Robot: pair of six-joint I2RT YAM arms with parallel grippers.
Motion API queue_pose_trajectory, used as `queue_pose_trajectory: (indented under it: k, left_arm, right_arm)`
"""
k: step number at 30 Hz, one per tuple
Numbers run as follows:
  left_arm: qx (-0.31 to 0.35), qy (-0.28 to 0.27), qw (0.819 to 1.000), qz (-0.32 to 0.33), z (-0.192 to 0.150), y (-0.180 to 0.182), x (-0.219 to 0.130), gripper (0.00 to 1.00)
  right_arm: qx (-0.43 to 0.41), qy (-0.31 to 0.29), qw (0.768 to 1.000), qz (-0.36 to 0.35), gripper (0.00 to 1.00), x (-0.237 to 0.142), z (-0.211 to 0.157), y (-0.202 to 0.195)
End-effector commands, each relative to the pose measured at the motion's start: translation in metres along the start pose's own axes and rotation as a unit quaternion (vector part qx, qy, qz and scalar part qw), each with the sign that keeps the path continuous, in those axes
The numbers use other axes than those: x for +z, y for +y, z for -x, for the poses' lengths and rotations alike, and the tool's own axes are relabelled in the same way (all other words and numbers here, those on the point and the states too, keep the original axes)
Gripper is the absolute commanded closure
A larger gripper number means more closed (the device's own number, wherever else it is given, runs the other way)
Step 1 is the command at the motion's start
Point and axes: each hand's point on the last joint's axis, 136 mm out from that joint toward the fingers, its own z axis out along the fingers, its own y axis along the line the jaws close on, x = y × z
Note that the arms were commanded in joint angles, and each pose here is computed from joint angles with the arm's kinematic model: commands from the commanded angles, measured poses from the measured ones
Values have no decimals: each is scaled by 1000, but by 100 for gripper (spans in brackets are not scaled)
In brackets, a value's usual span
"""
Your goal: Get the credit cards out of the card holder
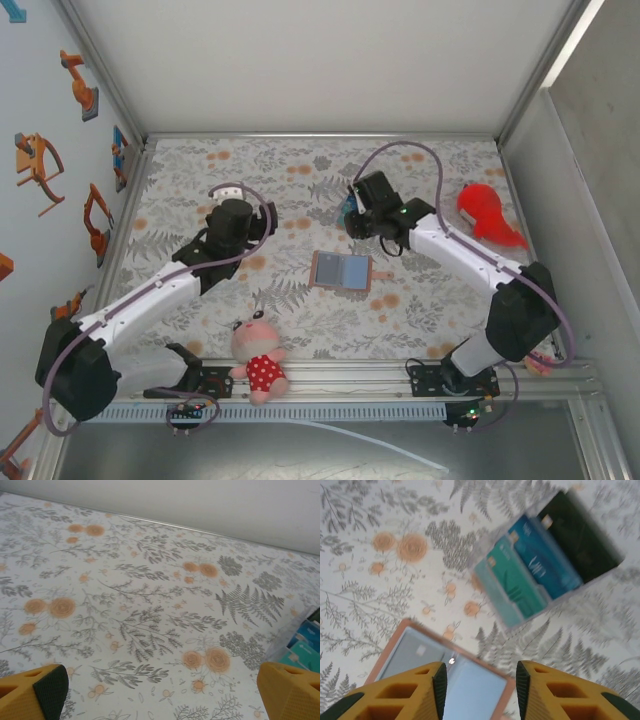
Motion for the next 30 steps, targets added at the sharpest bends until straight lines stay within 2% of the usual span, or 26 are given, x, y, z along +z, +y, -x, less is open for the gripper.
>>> queue_pose_trajectory:
  k: [1,7,12,30]
  left_arm:
    - [-44,-29,997,50,7,26,-10,3]
    - [-58,-31,993,101,-5,56,-20,3]
    - [-63,-24,989,129,-17,71,-25,3]
    - [-63,-16,989,133,-19,71,-21,3]
  right_arm:
    - [63,13,997,-37,59,5,-22,4]
    - [42,50,998,-23,60,30,-51,54]
    - [28,78,996,-17,59,51,-65,77]
    - [35,145,989,8,50,93,-96,97]
